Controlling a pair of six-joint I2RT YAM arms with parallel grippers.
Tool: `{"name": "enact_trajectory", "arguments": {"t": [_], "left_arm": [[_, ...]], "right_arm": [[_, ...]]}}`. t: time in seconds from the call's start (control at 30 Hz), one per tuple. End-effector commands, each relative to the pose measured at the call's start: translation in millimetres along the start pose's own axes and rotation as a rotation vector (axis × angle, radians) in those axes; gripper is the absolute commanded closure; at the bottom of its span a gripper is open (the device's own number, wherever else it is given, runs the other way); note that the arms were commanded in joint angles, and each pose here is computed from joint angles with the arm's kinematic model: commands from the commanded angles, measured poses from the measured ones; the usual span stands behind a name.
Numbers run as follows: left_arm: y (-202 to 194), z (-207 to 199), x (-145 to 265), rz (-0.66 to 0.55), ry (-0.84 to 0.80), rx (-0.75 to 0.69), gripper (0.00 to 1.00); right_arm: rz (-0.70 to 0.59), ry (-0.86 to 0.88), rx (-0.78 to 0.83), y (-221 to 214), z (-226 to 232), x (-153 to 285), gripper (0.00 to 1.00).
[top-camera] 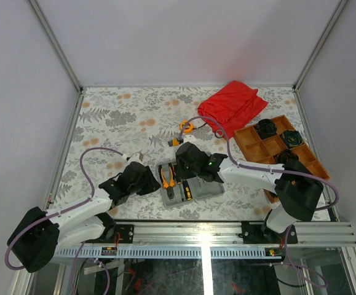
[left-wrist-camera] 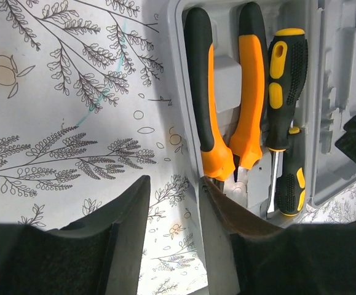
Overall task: Sort the tools into containers
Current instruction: Adjust the screwdriver in the storage box.
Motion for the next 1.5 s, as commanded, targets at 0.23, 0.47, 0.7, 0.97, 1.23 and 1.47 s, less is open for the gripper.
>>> {"name": "enact_trajectory", "arguments": {"t": [0.23,0.47,0.7,0.97,1.23,1.47], "left_arm": [[7.0,-3.1,-6.4,-0.038,-0.024,-0.009,0.65],[6.0,-2.6,-6.3,-0.038,-0.028,-0.008,0.65],[3.0,-4.6,-8.5,-0.021,-0.045,-0.013,0.64],[0.9,-4.3,-10.6,-0.01,-0.048,-0.014,0.64],[-0.3,-5.2,-12.5,-0.001,-0.05,-0.021,0.67],[0.4,-4.1,-12.1,-0.005,-0.043,-0.018,0.68]], "right_arm": [[0.059,-0.069,0.029,15.3,-3.6,-18.6,0.73],[0.122,-0.072,0.033,3.9,-4.8,-25.2,0.76],[0.166,-0.044,0.032,-6.7,-1.6,-29.9,0.77],[0.212,-0.044,0.04,-15.7,-1.8,-38.8,0.78],[0.258,-0.065,0.049,-27.6,-7.3,-43.8,0.82],[0.169,-0.06,0.043,-8.2,-6.4,-24.5,0.82]]}}
Point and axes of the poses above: each gripper's point midway between its finger pads, its own x axis back along the fingers, its own z axis along the line the jaws close on, y = z × x, the point moved 2 cm from there along x, back along the fingers, and after that the axes turned 4 degrees about x, right-handed, at the moved point
